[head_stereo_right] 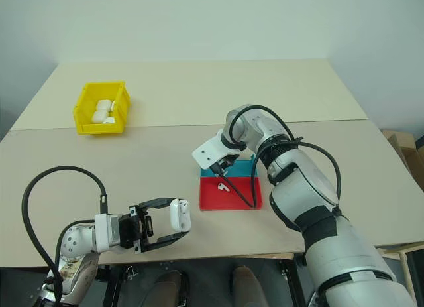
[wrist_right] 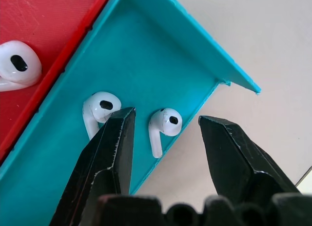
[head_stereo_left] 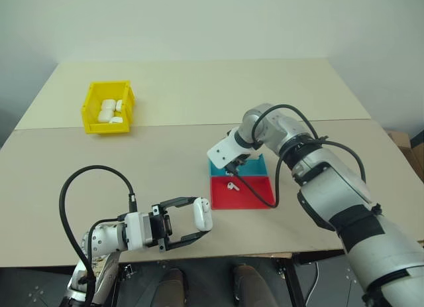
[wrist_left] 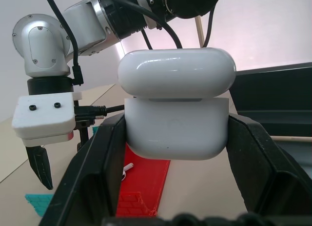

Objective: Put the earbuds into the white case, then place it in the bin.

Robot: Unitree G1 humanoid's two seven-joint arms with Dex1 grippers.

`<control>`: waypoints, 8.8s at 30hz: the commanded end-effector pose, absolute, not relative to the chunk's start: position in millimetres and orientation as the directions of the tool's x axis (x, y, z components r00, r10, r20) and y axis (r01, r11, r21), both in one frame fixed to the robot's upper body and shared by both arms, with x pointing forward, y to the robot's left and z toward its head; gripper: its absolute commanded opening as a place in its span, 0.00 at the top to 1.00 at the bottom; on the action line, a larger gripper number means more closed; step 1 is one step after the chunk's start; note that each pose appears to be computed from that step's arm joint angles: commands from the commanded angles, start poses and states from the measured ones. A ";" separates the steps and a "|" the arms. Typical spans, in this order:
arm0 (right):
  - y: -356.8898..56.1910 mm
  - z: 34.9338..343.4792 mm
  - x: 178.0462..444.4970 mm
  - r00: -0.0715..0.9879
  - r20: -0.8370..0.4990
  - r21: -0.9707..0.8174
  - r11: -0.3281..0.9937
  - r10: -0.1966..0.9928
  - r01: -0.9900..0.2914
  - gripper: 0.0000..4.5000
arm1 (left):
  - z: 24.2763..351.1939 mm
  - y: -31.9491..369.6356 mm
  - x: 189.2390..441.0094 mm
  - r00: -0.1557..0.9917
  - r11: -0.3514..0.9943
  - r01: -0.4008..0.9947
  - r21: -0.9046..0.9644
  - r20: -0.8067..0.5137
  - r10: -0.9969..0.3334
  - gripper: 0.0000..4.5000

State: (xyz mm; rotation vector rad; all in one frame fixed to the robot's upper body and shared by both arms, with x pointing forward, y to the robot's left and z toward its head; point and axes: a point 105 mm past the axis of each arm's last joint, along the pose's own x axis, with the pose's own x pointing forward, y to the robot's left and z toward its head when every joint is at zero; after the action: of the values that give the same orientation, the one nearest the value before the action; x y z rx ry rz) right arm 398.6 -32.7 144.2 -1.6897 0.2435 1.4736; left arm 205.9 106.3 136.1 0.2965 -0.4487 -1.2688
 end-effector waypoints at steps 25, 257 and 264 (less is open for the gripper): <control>-31.5 146.8 401.3 0.317 -0.880 -0.475 -0.667 0.354 -0.574 0.51 | 137.3 105.4 201.9 0.223 0.276 0.835 0.477 0.166 -0.961 0.39; -134.2 234.8 291.0 0.653 -0.181 -0.476 0.516 0.735 -0.712 1.00 | 263.4 197.2 464.4 0.907 0.986 0.138 0.089 0.389 -0.162 0.01; -155.9 220.7 276.4 0.638 -0.246 -0.544 0.441 0.729 -0.714 1.00 | 237.3 163.3 393.0 0.776 0.853 0.488 0.186 0.354 -0.521 0.01</control>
State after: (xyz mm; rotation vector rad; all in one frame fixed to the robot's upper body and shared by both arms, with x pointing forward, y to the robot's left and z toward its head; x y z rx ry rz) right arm 284.0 -153.3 201.2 -0.5880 0.0713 0.8897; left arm 412.9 176.8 205.3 0.0559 -0.3184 -0.4454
